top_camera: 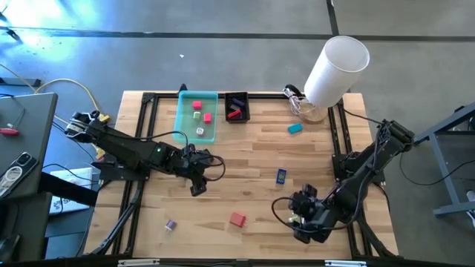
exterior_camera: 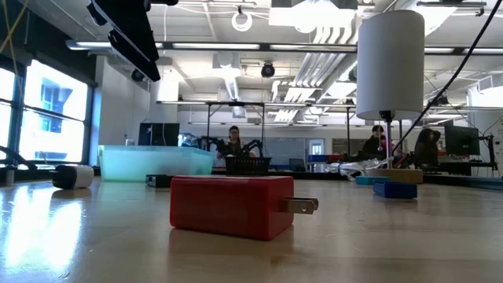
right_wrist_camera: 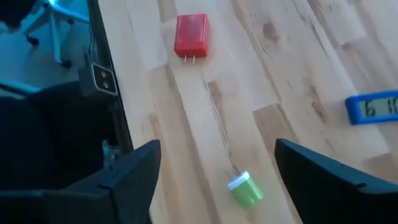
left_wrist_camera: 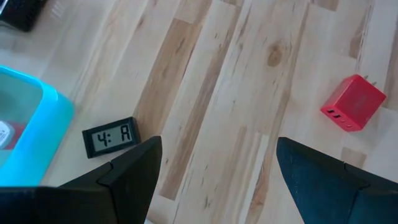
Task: Pick & Place Office items
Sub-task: Put the green charger adapter into the green bin
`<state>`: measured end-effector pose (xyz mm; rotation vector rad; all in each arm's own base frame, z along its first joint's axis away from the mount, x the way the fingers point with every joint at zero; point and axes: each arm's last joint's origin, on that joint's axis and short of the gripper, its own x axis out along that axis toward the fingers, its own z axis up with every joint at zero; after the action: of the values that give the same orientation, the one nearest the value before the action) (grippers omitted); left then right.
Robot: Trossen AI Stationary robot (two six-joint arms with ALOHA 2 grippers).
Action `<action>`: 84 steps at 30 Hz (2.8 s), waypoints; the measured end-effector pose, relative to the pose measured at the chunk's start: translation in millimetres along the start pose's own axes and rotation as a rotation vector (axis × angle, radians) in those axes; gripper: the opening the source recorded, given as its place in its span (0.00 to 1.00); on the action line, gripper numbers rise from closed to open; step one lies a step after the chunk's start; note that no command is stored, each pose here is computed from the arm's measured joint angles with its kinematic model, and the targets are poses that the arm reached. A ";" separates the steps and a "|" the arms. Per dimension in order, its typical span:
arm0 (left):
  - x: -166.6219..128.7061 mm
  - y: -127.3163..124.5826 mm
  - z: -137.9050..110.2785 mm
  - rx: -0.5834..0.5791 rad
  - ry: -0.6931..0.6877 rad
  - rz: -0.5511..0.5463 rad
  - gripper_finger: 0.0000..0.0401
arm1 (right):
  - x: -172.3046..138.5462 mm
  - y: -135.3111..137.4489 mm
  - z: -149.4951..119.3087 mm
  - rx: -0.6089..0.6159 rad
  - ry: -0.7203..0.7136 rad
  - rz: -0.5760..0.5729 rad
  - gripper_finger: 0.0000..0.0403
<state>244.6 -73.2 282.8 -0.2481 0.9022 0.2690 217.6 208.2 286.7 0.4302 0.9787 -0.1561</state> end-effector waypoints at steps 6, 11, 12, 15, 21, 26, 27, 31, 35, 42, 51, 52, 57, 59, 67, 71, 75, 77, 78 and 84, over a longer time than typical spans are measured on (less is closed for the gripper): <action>0.0 -0.3 -0.2 -0.017 0.005 -0.008 0.77 | -0.2 1.7 -3.3 0.035 0.119 0.056 0.75; 0.0 -0.2 -0.1 -0.057 0.005 -0.007 0.77 | -1.0 3.4 -7.4 0.104 0.234 0.095 0.74; 0.0 -0.2 -0.1 -0.051 0.005 -0.008 0.77 | -0.7 3.3 -9.2 0.114 0.246 0.086 0.74; 0.0 -0.3 -0.1 -0.047 0.005 -0.008 0.77 | -1.2 -1.4 -14.7 0.150 0.280 0.017 0.72; 0.1 -0.2 -0.2 -0.047 0.005 -0.006 0.77 | 4.5 -9.7 -29.0 0.147 0.342 -0.157 0.70; 0.1 0.0 -0.4 -0.045 0.007 -0.003 0.77 | 16.7 -9.3 -42.4 0.004 0.393 -0.246 0.70; 0.2 0.3 -0.3 -0.046 0.007 -0.001 0.77 | 20.4 -8.7 -44.8 -0.013 0.402 -0.262 0.70; 0.2 0.4 -0.2 -0.047 0.007 -0.001 0.77 | 36.9 -5.8 -53.7 -0.014 0.434 -0.322 0.70; 0.2 0.4 -0.2 -0.046 0.006 -0.001 0.77 | 53.0 -4.2 -59.4 -0.142 0.465 -0.343 0.70; 0.2 0.5 -0.1 -0.046 0.005 0.001 0.77 | 78.1 -4.1 -66.0 -0.380 0.504 -0.367 0.70; 0.3 0.9 0.2 -0.047 -0.001 0.007 0.77 | 93.8 -12.0 -51.2 -0.332 0.507 -0.402 0.70; 0.3 0.9 0.2 -0.047 0.000 0.007 0.77 | 94.5 -12.5 -49.8 -0.326 0.513 -0.397 0.70; 0.3 0.8 0.2 -0.047 0.000 0.007 0.77 | 97.1 -10.6 -47.5 -0.347 0.556 -0.329 0.70; 0.3 0.9 0.2 -0.048 0.000 0.007 0.77 | 98.2 -8.4 -47.4 -0.357 0.557 -0.297 0.70; 0.3 0.6 0.6 -0.050 -0.004 0.004 0.77 | 101.0 -0.4 -47.4 -0.420 0.512 -0.212 0.70; 0.3 0.0 1.4 -0.039 -0.011 -0.002 0.77 | 100.7 1.1 -48.5 -0.464 0.472 -0.220 0.70; 0.3 -0.5 2.2 -0.020 -0.019 -0.008 0.77 | 101.6 1.8 -47.2 -0.480 0.452 -0.216 0.70; 0.3 -1.2 3.1 -0.009 -0.028 -0.014 0.77 | 104.1 2.3 -47.7 -0.491 0.445 -0.217 0.70; 0.3 -1.5 3.7 -0.009 -0.034 -0.017 0.77 | 106.1 2.3 -48.6 -0.493 0.448 -0.220 0.70; 0.1 -3.1 6.0 -0.018 -0.057 -0.034 0.77 | 124.1 1.4 -57.7 -0.551 0.513 -0.228 0.70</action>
<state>250.1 -74.1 286.6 -0.2708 0.8388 0.2518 242.5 241.6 156.4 -0.1641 1.5180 0.0279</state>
